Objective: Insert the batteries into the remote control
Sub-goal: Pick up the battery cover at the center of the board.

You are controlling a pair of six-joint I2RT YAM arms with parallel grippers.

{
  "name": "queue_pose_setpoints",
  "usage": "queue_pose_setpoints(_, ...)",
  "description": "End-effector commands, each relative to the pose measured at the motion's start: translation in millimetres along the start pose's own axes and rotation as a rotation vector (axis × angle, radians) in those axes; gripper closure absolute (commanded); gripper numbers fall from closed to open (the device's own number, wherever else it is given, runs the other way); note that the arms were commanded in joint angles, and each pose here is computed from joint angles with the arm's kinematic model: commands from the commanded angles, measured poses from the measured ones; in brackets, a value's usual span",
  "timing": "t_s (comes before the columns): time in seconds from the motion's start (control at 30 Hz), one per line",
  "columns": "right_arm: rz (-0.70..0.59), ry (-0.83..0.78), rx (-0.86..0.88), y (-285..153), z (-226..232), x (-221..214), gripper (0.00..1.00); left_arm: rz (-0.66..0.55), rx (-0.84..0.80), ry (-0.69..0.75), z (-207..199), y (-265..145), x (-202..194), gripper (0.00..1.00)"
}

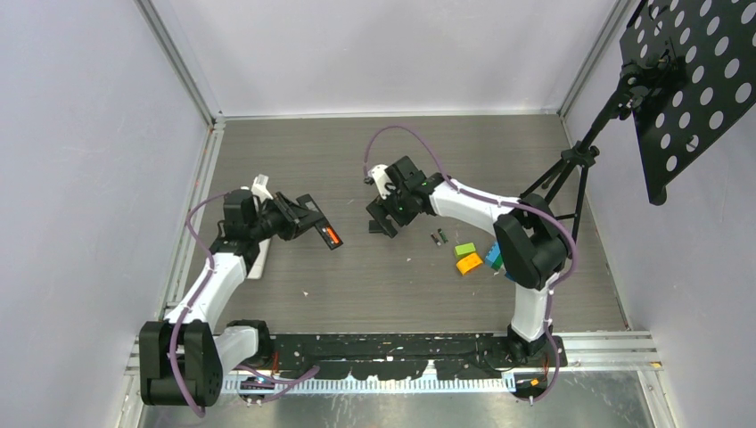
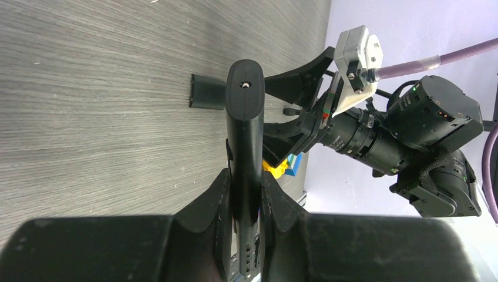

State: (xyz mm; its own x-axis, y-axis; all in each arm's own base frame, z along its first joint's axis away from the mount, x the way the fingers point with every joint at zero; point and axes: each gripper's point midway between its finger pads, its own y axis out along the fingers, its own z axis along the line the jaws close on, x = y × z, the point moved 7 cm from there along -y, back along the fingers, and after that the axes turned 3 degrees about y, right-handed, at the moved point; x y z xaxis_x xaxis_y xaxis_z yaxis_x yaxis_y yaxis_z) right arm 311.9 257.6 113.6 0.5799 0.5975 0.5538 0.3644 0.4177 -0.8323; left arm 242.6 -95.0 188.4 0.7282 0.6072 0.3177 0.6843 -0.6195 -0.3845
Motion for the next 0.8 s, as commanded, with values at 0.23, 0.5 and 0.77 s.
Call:
queue_pose_setpoints(0.23, 0.073, -0.134, 0.002, 21, -1, 5, 0.14, -0.004, -0.08, 0.05, -20, 1, 16, 1.0)
queue_pose_setpoints(0.5, 0.097, -0.168, -0.026, 41, -8, 8, 0.15, 0.008, -0.087, 0.042, -20, 1, 15, 1.0)
queue_pose_setpoints(0.77, 0.093, -0.135, -0.034, 52, -13, 16, 0.19, 0.009, -0.094, 0.045, -23, -4, 12, 1.0)
